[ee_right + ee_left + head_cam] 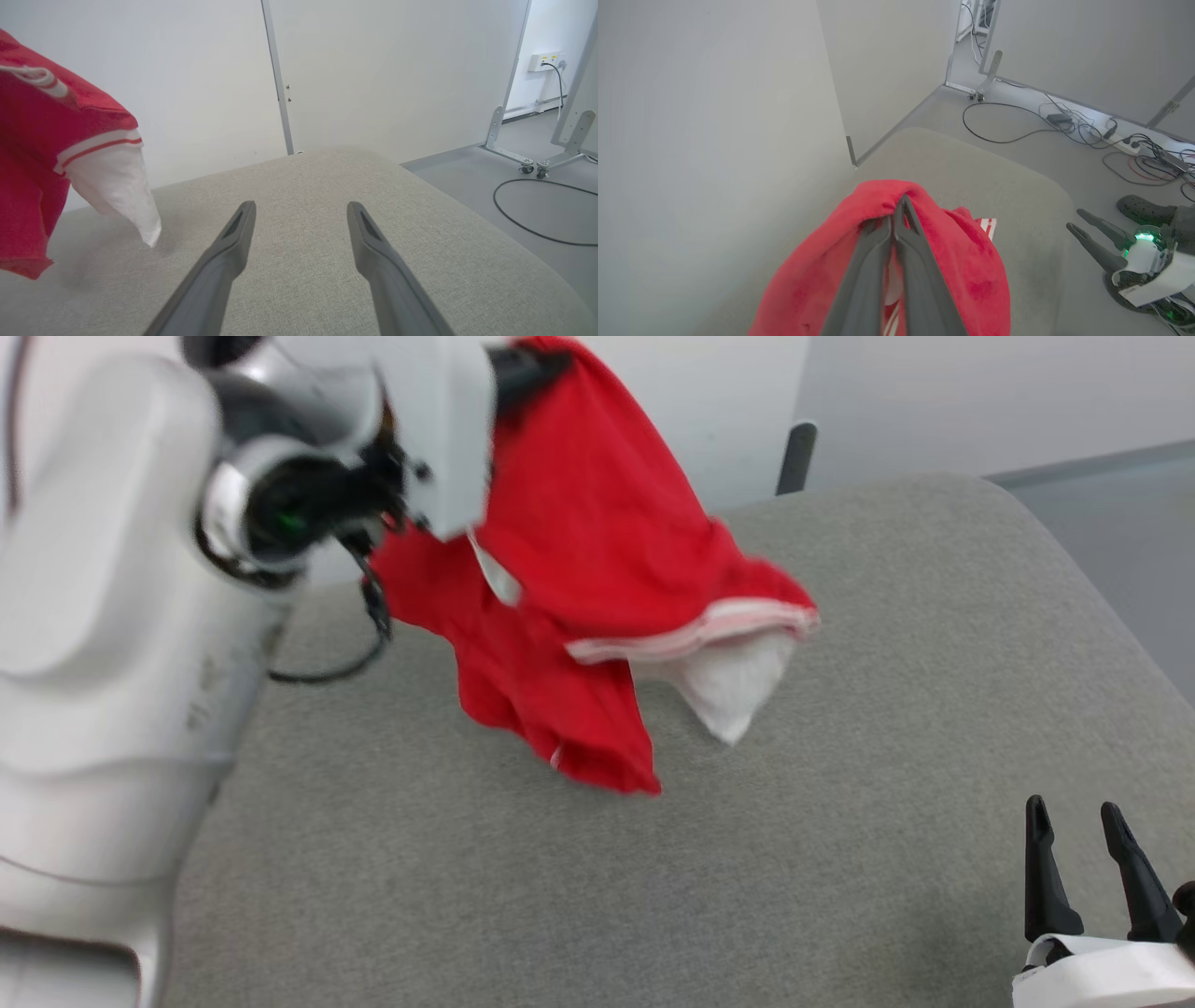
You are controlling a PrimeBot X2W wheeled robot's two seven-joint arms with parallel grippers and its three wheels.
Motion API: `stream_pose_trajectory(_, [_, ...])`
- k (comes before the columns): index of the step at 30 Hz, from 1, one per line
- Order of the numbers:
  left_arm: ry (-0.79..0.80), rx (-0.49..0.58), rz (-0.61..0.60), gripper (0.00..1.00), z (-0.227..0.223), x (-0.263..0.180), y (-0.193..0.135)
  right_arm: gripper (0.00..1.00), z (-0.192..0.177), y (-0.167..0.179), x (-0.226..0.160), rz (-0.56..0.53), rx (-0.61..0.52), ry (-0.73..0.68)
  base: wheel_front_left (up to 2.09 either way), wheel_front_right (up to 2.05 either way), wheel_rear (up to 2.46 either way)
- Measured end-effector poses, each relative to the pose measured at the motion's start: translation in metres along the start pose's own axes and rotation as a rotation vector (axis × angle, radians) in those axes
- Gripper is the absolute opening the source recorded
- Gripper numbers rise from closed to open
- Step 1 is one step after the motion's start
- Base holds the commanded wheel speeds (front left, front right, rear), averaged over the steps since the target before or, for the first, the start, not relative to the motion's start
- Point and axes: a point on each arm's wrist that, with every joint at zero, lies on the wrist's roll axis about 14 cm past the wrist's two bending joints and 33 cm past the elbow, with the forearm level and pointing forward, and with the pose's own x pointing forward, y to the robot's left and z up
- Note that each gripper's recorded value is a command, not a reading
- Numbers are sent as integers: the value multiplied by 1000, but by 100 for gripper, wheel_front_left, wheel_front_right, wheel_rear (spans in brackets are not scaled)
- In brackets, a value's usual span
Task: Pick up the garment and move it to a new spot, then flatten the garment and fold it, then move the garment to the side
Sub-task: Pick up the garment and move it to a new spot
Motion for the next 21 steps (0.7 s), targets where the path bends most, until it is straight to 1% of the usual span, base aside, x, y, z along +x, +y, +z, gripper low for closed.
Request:
stream_pose_trajectory(5, [125, 12, -107, 0, -45, 22, -28, 100, -7, -11, -5, -39, -5, 25, 0, 0, 0])
stream_pose_trajectory(9, [213, 19, -151, 0, -81, 25, -38, 100, -15, -15, -6, -54, 4, 44, 0, 0, 0])
stream_pose_trajectory(16, [343, -19, -149, 0, -142, 14, -33, 100, -28, -6, -1, -32, 22, 75, 0, 0, 0])
stream_pose_trajectory(21, [417, -76, -121, 0, -178, 2, -28, 100, -33, 5, 6, -2, 36, 86, 0, 0, 0])
